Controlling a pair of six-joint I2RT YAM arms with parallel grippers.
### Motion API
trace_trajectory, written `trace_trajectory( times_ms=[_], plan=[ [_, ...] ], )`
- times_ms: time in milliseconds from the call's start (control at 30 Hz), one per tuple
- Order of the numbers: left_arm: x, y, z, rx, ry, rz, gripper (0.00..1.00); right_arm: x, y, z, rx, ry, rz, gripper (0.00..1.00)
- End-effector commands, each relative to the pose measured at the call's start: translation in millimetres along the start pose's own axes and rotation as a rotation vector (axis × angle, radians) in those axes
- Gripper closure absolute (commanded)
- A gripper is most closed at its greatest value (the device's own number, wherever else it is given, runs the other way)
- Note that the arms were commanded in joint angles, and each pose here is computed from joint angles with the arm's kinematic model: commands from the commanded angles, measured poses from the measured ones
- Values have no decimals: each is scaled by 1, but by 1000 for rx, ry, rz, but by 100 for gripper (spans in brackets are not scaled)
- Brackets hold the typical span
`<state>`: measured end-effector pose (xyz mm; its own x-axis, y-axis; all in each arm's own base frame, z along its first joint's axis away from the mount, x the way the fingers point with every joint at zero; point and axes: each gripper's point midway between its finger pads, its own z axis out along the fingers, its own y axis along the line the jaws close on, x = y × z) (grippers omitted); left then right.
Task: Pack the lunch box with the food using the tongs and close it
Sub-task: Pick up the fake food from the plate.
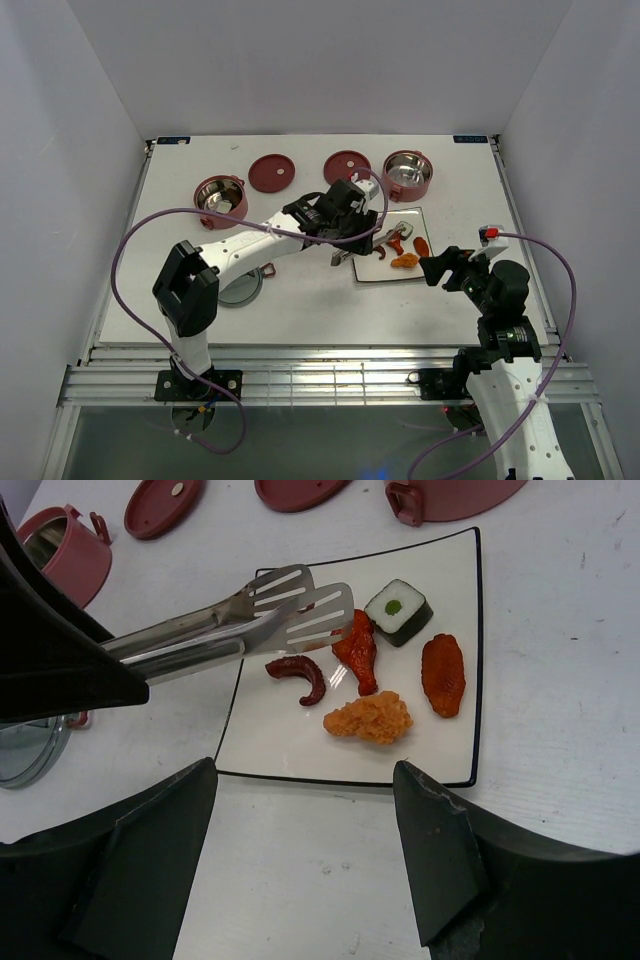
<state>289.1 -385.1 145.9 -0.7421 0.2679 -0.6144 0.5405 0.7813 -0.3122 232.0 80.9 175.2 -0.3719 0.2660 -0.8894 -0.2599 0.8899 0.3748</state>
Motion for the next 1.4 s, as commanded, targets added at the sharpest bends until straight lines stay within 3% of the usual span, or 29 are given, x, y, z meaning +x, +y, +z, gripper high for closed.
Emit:
trace_trajectory(
  times_ms=[0,733,1367],
  plan=[
    [-12,-10,-2,14,-43,-14,40,-20,6,-5,-8,-54,-28,23],
    [1,-5,39,-25,26,-60,40,-19,8,-7,-19,-59,-33,23],
    [0,-10,24,-31,52,-99,44,-20,9,-7,-27,-63,-35,23]
  ],
)
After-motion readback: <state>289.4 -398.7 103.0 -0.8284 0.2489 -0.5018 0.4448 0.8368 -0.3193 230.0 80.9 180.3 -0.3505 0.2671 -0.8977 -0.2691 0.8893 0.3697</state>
